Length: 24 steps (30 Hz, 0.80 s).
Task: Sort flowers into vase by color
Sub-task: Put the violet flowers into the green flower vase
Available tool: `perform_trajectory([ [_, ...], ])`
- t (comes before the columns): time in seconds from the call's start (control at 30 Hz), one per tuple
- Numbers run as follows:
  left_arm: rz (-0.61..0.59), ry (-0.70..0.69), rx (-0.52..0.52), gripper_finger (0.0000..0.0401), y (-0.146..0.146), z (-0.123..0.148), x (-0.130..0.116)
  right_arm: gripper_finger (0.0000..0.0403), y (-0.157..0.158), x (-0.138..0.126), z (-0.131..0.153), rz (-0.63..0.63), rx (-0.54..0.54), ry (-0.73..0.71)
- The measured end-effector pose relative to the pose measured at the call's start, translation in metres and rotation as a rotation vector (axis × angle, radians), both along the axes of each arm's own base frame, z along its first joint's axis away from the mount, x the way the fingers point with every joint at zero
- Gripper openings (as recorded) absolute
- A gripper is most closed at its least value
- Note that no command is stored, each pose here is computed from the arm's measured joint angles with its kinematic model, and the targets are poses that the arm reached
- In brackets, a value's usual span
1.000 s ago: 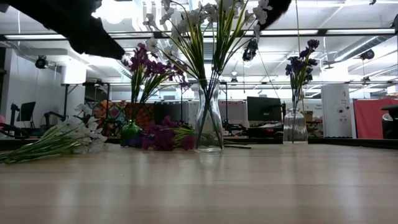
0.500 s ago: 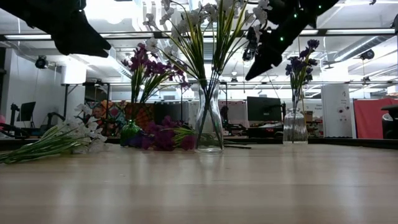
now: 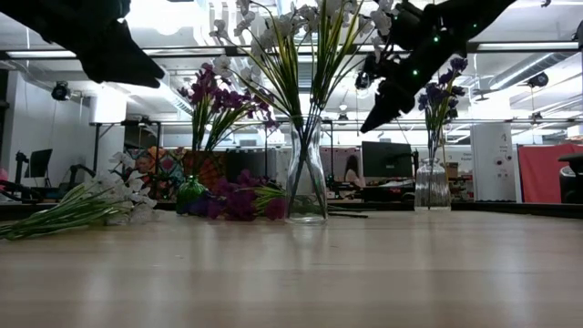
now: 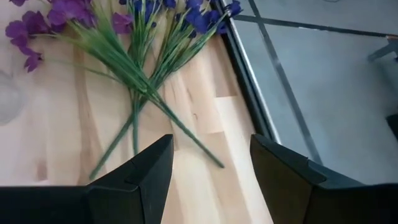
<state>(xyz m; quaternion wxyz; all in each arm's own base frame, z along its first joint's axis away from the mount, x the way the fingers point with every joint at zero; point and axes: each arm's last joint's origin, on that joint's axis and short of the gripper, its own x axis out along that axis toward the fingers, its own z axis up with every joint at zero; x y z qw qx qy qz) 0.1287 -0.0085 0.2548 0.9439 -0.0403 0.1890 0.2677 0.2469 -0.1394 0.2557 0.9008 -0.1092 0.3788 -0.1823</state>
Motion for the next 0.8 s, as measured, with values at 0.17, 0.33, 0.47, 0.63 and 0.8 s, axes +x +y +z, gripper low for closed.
perform_trajectory([
  [0.17, 0.000, 0.009, 0.002, 0.0238, 0.000, -0.001, 0.002, 0.0205, 0.007, 0.002, -0.010, 0.008, 0.016, -0.018],
  [0.33, 0.000, 0.015, 0.003, 0.0238, -0.001, -0.002, 0.002, 0.0205, 0.010, 0.005, -0.016, 0.003, 0.010, -0.091],
  [0.47, 0.001, 0.014, 0.002, 0.0238, -0.001, -0.002, 0.003, 0.0205, 0.009, 0.006, -0.018, -0.002, -0.010, -0.131],
  [0.63, 0.002, 0.013, 0.000, 0.0238, -0.001, -0.002, 0.003, 0.0205, 0.009, 0.008, -0.021, 0.010, -0.021, -0.222],
  [0.8, 0.002, 0.013, 0.000, 0.0238, -0.001, -0.002, 0.002, 0.0205, 0.007, 0.017, -0.037, 0.008, 0.006, -0.203],
])
